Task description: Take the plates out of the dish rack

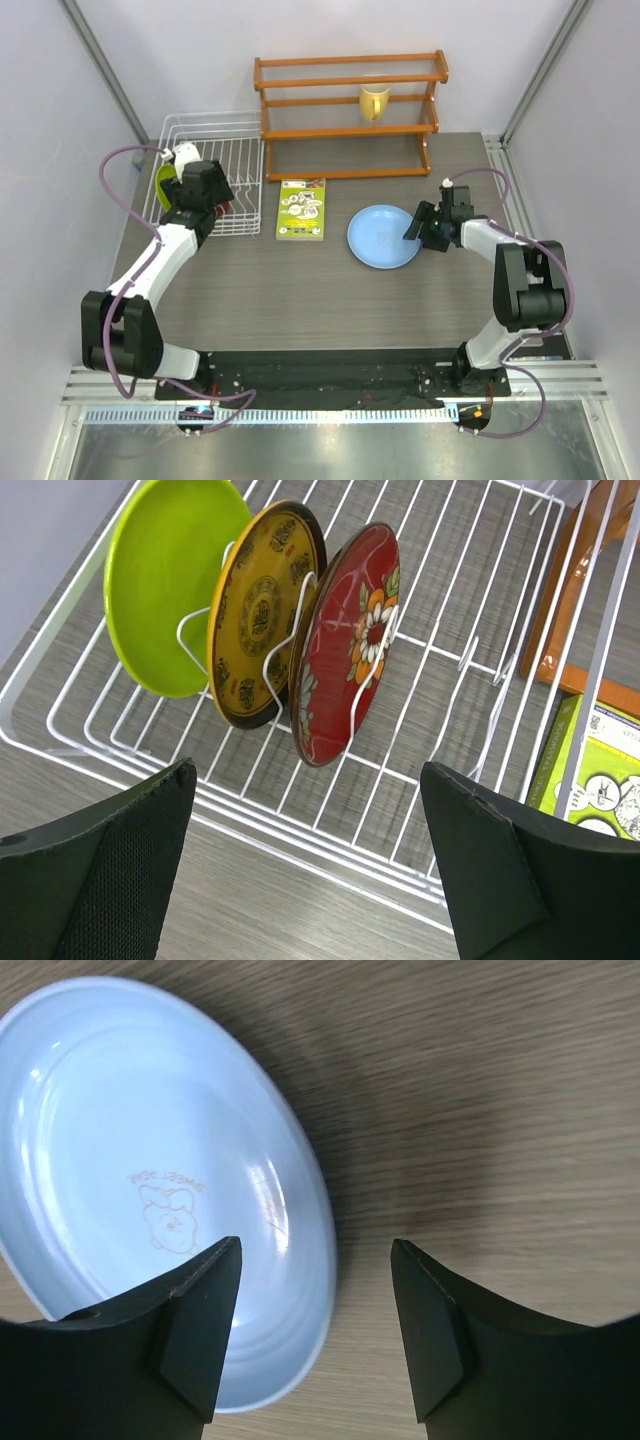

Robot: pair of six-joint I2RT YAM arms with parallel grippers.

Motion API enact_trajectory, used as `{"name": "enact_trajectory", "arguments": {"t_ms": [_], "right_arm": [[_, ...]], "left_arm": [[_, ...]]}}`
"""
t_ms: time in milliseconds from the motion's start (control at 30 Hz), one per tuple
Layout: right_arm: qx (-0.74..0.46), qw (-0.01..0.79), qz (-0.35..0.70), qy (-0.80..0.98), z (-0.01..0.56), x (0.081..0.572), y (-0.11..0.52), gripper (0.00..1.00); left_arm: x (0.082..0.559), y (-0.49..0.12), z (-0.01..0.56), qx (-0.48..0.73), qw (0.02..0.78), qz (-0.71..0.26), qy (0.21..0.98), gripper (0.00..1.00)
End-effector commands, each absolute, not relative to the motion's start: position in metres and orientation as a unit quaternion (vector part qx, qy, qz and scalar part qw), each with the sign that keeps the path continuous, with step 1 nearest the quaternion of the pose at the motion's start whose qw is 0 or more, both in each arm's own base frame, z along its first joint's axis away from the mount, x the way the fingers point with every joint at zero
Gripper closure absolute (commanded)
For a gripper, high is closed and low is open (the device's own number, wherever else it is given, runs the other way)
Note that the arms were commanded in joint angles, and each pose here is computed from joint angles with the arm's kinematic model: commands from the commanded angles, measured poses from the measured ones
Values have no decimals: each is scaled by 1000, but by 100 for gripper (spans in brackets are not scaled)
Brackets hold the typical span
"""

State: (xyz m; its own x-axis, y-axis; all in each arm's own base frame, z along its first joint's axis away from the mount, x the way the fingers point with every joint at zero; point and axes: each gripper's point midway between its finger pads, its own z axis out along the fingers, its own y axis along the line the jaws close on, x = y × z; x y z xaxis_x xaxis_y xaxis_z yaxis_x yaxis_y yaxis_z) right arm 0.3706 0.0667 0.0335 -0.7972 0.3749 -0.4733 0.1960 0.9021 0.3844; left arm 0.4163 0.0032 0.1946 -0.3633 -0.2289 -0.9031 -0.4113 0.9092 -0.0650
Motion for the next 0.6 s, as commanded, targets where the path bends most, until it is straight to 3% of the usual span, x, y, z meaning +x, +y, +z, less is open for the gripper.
{"name": "enact_trajectory", "arguments": {"t_ms": [0, 467, 567], "right_arm": [[153, 346, 70, 923, 79, 382, 31, 32], [148, 448, 57, 880, 172, 377, 19, 27], [150, 451, 50, 878, 174, 374, 16, 27]], "left_arm": [[437, 8, 210, -197, 562, 83, 799, 8], [496, 26, 170, -206, 549, 114, 802, 26], [503, 29, 163, -215, 545, 105, 804, 36]]}}
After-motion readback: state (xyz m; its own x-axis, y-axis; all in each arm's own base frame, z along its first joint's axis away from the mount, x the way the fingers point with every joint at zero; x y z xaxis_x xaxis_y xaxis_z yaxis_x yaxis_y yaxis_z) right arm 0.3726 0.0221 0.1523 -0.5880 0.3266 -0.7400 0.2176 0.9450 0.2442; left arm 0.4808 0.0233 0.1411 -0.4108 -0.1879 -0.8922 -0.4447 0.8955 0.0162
